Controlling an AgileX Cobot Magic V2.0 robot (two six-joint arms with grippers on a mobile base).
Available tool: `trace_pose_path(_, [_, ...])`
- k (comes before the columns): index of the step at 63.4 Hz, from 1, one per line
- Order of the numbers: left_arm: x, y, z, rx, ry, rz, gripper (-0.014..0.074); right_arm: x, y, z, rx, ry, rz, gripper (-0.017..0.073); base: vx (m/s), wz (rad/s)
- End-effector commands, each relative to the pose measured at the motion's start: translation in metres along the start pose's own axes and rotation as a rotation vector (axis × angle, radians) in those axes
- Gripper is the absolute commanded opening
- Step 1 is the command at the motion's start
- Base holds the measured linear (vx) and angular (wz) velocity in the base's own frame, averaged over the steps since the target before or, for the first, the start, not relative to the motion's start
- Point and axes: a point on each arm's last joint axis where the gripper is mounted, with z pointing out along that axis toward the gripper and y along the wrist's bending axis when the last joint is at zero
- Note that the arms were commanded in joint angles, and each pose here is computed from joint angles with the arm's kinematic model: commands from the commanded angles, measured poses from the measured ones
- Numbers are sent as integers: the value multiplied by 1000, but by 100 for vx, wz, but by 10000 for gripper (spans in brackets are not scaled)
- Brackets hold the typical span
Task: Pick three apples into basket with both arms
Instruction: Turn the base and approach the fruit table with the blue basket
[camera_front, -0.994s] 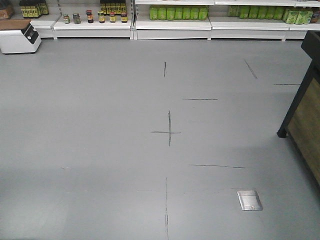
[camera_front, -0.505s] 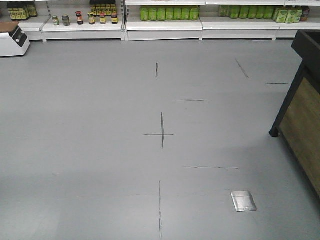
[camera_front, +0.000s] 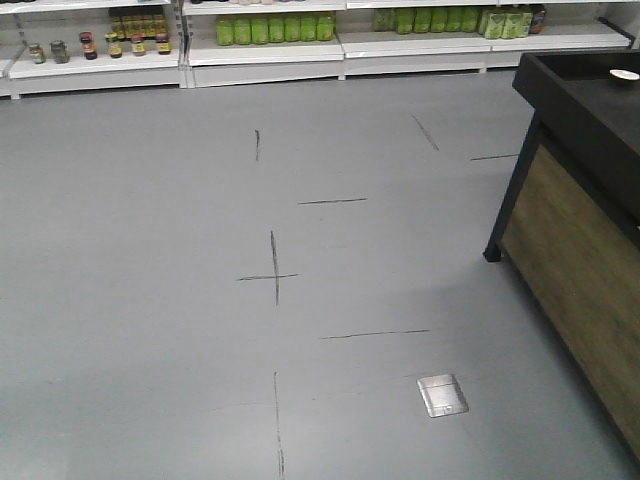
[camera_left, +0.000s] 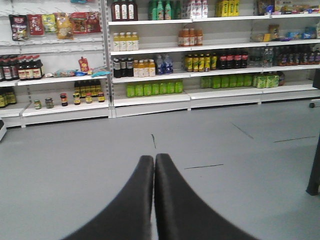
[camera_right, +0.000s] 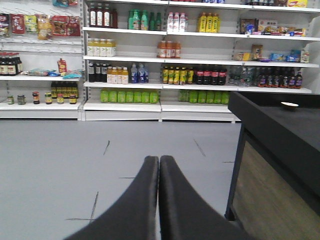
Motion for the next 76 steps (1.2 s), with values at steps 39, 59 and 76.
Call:
trace_pose_path(39, [0, 0, 0, 2, -53, -12, -6, -2, 0, 0, 7, -58, -11, -9, 10, -39])
trace_pose_path(59, [0, 0, 0, 2, -53, -12, -6, -2, 0, 0, 7, -58, -11, -9, 12, -47])
trace_pose_path(76, [0, 0, 0, 2, -53, -12, -6, -2, 0, 0, 7, -58, -11, -9, 14, -55])
